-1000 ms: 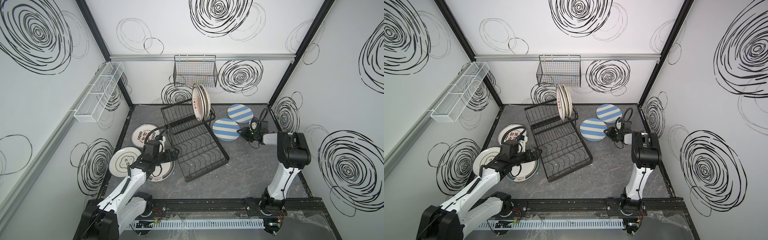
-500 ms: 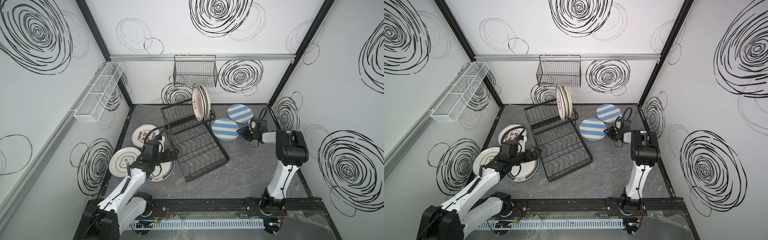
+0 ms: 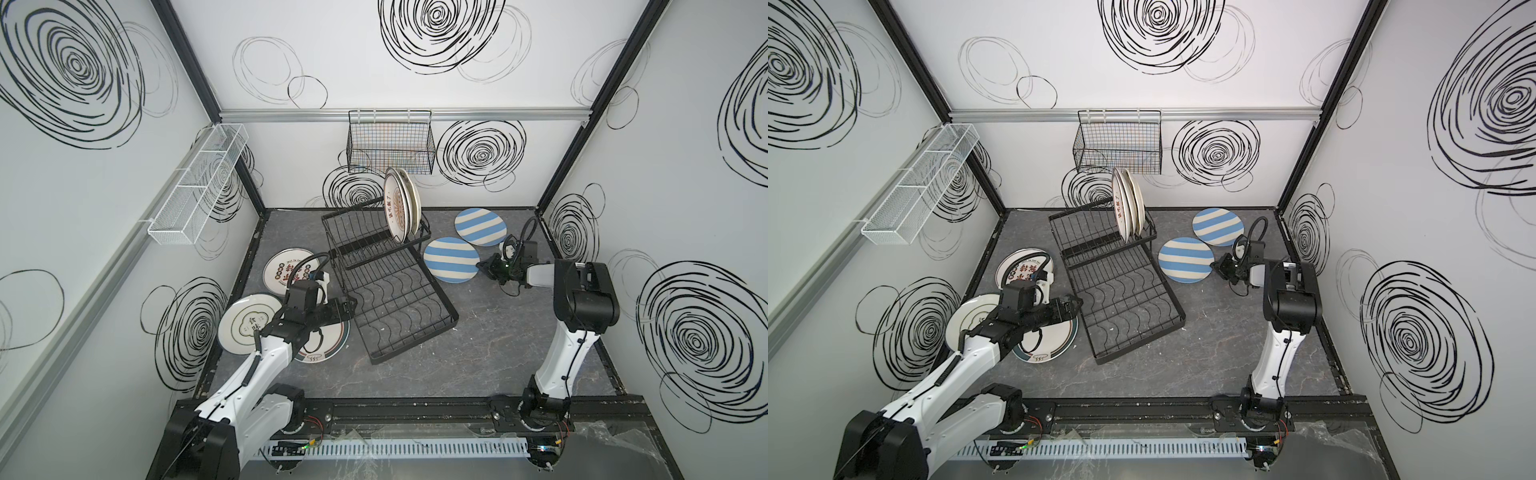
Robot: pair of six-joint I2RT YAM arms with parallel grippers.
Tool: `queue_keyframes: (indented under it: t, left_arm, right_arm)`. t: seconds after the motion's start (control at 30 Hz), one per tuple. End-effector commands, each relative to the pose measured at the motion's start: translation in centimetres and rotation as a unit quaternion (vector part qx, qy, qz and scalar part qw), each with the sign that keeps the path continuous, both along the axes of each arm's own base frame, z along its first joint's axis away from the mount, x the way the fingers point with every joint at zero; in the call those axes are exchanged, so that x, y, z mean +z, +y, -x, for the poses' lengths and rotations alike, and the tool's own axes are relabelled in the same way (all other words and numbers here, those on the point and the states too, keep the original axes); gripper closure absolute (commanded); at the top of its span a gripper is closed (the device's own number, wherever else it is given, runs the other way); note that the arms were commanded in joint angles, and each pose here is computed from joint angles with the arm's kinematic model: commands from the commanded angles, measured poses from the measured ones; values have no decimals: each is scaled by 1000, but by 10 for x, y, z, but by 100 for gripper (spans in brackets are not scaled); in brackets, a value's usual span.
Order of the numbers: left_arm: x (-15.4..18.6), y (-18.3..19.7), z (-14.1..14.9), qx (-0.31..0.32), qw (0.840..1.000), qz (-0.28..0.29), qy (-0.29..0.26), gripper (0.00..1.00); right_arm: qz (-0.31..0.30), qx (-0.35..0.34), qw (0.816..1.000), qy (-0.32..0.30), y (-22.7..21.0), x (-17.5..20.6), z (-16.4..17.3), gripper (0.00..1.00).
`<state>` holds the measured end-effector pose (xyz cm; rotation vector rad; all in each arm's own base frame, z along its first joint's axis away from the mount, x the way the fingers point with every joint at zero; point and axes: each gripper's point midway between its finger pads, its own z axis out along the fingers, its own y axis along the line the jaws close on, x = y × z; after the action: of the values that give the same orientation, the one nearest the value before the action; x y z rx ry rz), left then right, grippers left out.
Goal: Load plates into a dish rack
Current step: Pick up the plate from the top-center of the table, then place the plate on the dish rack.
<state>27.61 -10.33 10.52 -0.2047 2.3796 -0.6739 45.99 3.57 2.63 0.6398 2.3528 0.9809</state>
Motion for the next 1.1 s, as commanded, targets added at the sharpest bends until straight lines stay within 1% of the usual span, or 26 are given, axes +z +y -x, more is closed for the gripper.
queue_keyframes:
  t: [0.0, 0.33, 0.5, 0.67, 0.8, 0.9, 1.0, 1.07]
  left_arm:
    - [12, -2, -7, -5, 1000, 8, -23, 4]
    - [13, -10, -6, -22, 999, 20, -23, 4]
    - [18, -16, -5, -36, 999, 16, -28, 4]
    - [19, -23, -3, -53, 998, 9, -27, 4]
    - [19, -30, -1, -65, 997, 8, -26, 4]
    - [23, -34, -1, -75, 997, 6, -32, 4]
    - [25, -36, -1, -80, 996, 5, -34, 4]
    - [27, -39, 0, -87, 996, 10, -36, 4]
  right_arm:
    - [11, -8, 1000, 4, -7, 12, 12, 100]
    - [40, -25, 998, -44, -20, 70, 22, 100]
    - [63, -42, 993, -86, -26, 113, 26, 100]
    - [94, -54, 985, -132, -30, 165, 35, 100]
    - [139, -62, 974, -167, -33, 207, 46, 100]
    - [160, -70, 963, -206, -30, 244, 58, 100]
    - [195, -88, 947, -241, -26, 283, 68, 100]
    - [208, -91, 938, -263, -16, 308, 75, 100]
